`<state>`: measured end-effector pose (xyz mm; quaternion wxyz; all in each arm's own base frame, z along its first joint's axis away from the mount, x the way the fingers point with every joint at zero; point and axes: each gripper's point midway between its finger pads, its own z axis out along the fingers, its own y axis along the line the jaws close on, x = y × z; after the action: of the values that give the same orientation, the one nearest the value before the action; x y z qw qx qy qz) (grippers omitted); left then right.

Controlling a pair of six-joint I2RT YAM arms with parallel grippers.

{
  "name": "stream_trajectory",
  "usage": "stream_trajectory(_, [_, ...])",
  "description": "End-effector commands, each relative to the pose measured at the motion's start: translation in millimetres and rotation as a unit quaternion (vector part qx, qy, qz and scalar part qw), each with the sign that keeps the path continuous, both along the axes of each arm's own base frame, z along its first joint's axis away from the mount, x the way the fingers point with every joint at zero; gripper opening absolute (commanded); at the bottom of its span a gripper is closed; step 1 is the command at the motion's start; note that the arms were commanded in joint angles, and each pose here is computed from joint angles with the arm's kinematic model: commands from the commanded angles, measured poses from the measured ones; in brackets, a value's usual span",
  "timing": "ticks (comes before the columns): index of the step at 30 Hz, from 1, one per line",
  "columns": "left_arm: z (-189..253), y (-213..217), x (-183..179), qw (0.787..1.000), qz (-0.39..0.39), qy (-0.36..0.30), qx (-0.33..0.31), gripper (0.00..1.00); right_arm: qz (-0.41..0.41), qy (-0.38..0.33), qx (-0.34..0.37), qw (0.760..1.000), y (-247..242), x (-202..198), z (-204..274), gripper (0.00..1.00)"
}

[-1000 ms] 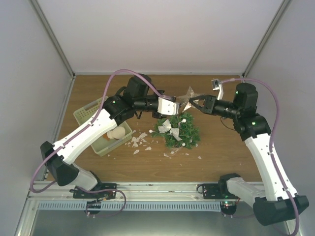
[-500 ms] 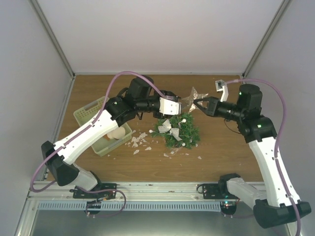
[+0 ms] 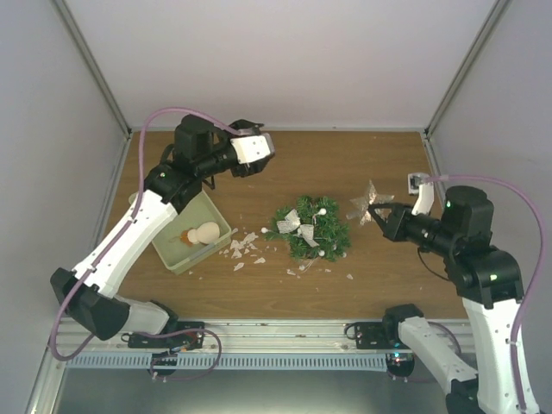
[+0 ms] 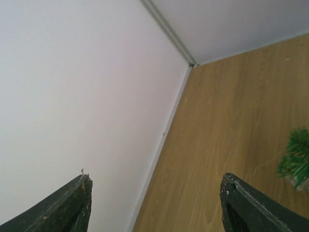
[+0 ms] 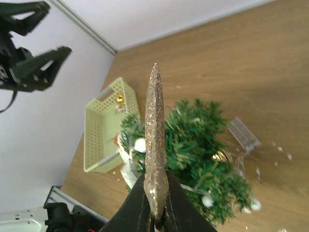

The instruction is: Decorate the small christmas tree

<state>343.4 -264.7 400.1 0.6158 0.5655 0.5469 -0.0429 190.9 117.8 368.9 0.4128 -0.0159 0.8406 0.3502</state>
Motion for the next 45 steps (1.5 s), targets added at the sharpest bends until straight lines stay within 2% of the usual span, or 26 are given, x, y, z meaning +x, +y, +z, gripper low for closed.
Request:
stream_trajectory(1, [12, 26, 19, 0.998, 0.040, -0.005, -0.047, 0.73, -0.032, 0.053, -0.015, 0.998, -11, -8, -35, 0.01])
stream_trajectory(12, [5, 57, 29, 0.996, 0.067, 0.014, -0.058, 0.75, -0.024, 0.106, 0.008, 0.994, -4, -12, -93, 0.01])
stream_trajectory(21, [-5, 67, 33, 0.995, 0.079, 0.017, -0.052, 0.75, -0.008, 0.109, 0.020, 0.994, 3, -5, -97, 0.01])
stream_trajectory(27, [-8, 74, 36, 0.995, 0.088, 0.018, -0.051, 0.75, -0.007, 0.095, 0.016, 0.995, 4, 1, -82, 0.00])
stream_trajectory(39, [-10, 81, 41, 0.994, 0.096, 0.021, -0.053, 0.75, 0.016, 0.110, 0.047, 0.993, 22, 12, -98, 0.01])
stream_trajectory(45, [-12, 81, 42, 0.994, 0.095, 0.026, -0.056, 0.75, 0.022, 0.124, 0.038, 0.991, 34, 16, -110, 0.01])
